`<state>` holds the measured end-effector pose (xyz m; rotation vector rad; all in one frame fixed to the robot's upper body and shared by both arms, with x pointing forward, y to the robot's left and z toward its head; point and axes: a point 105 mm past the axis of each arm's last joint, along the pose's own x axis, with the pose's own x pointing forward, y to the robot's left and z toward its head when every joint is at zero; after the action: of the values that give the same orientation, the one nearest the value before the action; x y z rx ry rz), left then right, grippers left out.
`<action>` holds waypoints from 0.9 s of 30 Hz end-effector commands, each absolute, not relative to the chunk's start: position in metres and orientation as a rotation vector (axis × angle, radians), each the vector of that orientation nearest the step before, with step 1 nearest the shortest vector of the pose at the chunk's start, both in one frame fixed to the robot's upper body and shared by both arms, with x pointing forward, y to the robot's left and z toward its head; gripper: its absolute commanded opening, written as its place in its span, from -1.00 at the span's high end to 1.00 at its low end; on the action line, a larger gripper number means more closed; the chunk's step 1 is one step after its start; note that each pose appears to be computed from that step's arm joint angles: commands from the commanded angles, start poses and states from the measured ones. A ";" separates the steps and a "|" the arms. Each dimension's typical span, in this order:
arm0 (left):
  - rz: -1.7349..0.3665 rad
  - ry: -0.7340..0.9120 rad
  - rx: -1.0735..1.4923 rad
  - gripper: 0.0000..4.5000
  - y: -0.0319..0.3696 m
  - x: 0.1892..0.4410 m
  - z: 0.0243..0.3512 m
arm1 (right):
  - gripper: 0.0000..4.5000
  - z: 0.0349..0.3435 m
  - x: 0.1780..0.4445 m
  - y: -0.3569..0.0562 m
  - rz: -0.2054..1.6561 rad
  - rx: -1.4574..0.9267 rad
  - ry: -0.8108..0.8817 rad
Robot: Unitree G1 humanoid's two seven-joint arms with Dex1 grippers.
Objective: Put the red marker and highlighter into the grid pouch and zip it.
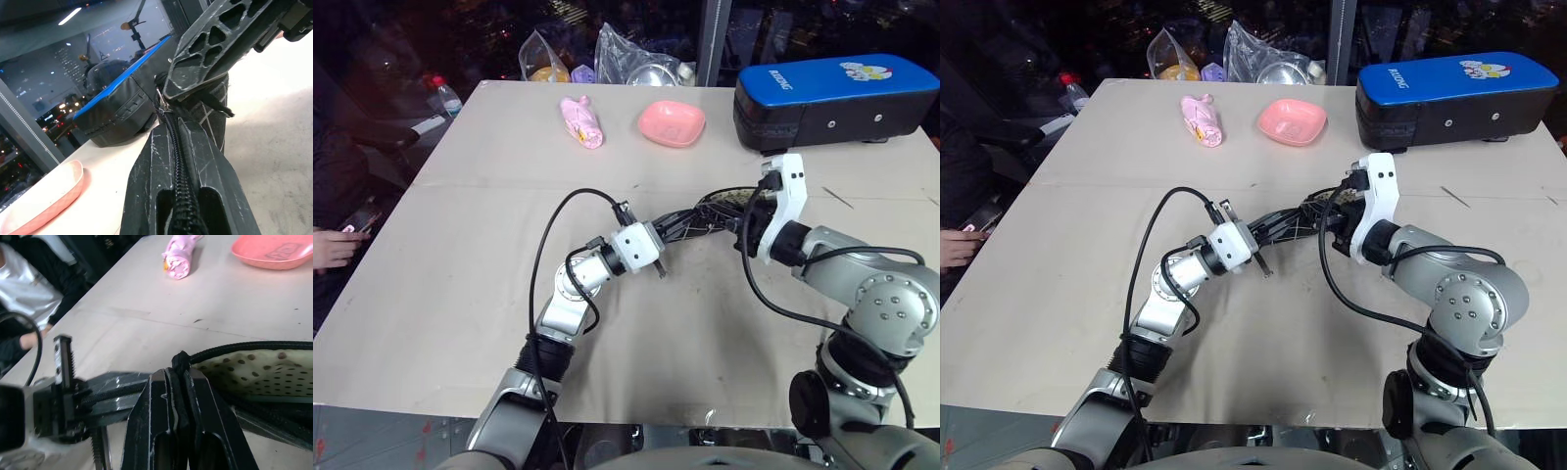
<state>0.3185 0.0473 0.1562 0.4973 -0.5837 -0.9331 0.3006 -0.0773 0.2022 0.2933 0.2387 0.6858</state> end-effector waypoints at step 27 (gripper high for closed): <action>-0.922 -0.585 0.524 1.00 0.050 0.317 0.153 | 0.98 0.249 0.346 -0.171 0.063 0.631 -0.201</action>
<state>0.3176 0.0455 0.1543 0.5082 -0.5807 -0.9394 0.3500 -0.1448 0.2271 0.6158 -0.0681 0.1665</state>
